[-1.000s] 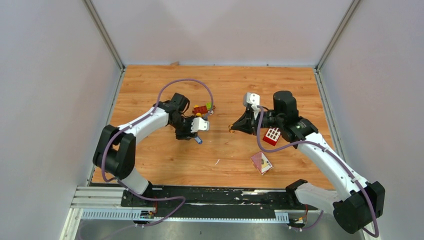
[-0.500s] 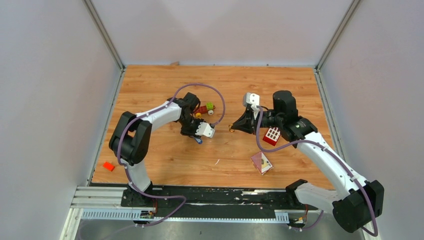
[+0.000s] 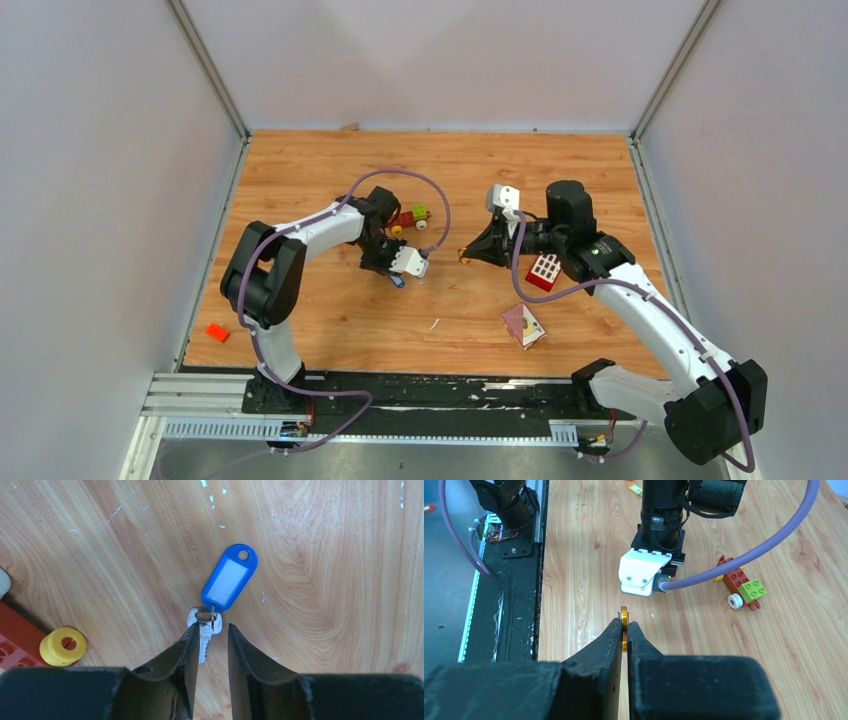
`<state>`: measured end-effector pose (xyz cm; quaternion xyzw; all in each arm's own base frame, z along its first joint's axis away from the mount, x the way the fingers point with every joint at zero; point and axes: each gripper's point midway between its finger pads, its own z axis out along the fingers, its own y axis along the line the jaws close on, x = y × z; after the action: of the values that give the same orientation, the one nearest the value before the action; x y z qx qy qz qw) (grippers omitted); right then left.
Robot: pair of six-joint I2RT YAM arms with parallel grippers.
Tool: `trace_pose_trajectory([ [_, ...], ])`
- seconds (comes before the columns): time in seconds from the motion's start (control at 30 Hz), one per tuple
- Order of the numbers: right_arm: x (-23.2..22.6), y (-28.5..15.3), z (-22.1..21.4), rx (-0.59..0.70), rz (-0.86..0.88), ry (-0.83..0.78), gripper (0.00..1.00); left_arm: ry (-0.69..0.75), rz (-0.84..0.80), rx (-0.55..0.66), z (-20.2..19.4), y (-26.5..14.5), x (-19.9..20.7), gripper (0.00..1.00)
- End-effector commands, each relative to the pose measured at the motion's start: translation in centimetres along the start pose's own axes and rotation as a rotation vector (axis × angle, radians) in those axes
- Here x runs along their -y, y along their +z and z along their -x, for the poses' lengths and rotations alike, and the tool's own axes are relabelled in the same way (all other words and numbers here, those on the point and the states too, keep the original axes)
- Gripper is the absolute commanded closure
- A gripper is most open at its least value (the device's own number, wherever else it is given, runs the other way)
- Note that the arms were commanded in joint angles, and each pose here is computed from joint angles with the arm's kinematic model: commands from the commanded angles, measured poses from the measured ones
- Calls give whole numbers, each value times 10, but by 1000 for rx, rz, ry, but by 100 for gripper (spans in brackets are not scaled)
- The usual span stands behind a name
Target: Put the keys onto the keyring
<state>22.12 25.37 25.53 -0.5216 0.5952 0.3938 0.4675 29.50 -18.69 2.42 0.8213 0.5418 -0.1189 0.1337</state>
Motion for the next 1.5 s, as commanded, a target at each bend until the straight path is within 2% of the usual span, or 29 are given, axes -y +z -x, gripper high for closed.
trace_pose_trajectory([
  [0.0, 2, 0, 4, 21, 5, -34, 100, 15, 16, 38, 10, -3, -9, 66],
  [0.3, 3, -1, 4, 22, 3, -33, 100, 3, 14, 53, 12, 2, -11, 71],
  [0.5, 3, -1, 4, 23, 4, -33, 100, -4, 10, 53, 12, 3, -11, 77],
  [0.87, 3, -1, 4, 27, 3, -31, 100, -43, 56, 68, 18, -14, -16, 99],
  [1.17, 9, -7, 13, 52, -34, -4, 100, -139, 223, 271, 49, -65, -20, 100],
  [1.33, 14, -2, 24, 84, -31, 91, 100, -155, 392, 449, 90, -110, -15, 100],
  [1.47, 16, 8, 31, 81, 46, 181, 100, -103, 571, 526, 125, -153, -11, 100],
])
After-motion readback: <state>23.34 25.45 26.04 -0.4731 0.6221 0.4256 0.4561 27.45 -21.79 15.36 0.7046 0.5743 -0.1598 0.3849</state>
